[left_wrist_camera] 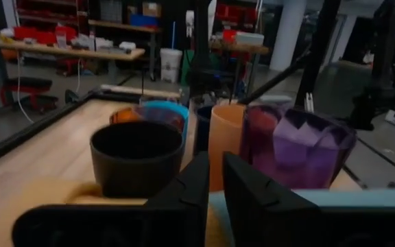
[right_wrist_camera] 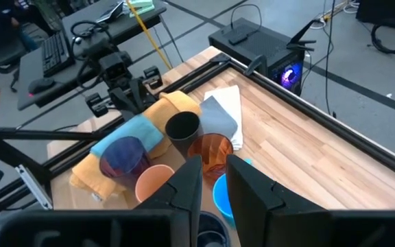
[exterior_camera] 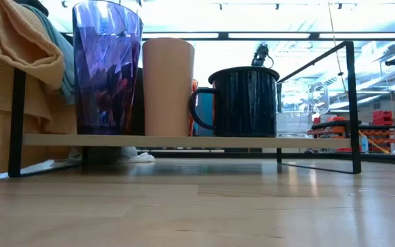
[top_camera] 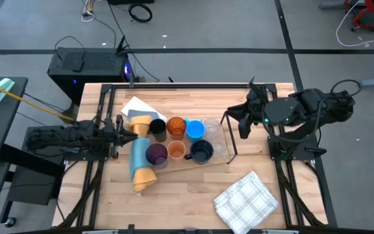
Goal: Stack small to large cups/mugs on shelf
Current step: Return to Home Position
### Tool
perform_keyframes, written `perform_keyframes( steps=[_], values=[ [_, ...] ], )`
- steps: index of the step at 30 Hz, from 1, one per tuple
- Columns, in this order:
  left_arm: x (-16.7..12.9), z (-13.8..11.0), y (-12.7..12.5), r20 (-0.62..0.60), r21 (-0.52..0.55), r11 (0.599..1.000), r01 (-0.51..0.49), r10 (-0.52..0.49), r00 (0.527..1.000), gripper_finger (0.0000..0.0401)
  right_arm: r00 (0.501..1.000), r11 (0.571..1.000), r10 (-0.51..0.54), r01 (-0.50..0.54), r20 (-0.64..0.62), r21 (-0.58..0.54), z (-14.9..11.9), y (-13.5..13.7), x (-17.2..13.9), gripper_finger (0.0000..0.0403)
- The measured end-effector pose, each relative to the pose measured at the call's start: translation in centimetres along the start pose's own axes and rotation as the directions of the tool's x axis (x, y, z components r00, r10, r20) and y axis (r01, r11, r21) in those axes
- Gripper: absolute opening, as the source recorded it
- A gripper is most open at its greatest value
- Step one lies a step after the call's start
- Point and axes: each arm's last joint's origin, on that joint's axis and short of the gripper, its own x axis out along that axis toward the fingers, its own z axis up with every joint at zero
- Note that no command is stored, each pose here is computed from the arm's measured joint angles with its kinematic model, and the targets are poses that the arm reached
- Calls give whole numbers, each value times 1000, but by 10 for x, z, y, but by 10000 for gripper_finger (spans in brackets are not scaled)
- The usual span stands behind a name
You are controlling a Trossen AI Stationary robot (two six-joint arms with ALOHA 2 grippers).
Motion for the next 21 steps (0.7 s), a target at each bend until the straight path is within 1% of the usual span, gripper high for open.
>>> perform_keyframes(
  steps=[3,8,12,16,21],
  values=[
    [0,2,0,21,-4,1000,2,-2,1000,42,1000,1000,-7,7,2,-3,1,-1,1,74],
    [0,2,0,20,-114,993,4,-2,1000,44,1000,999,-9,9,3,-32,1,-1,1,74],
    [0,2,0,20,-133,991,5,-2,1000,48,1000,998,0,1,13,-63,2,-3,-3,74],
    [0,2,0,20,-133,991,4,-2,1000,52,995,994,17,-7,94,-108,4,-10,-29,74],
    [0,2,0,19,-133,991,5,-2,1000,49,981,987,61,-32,186,-156,4,-35,-73,74]
  ],
)
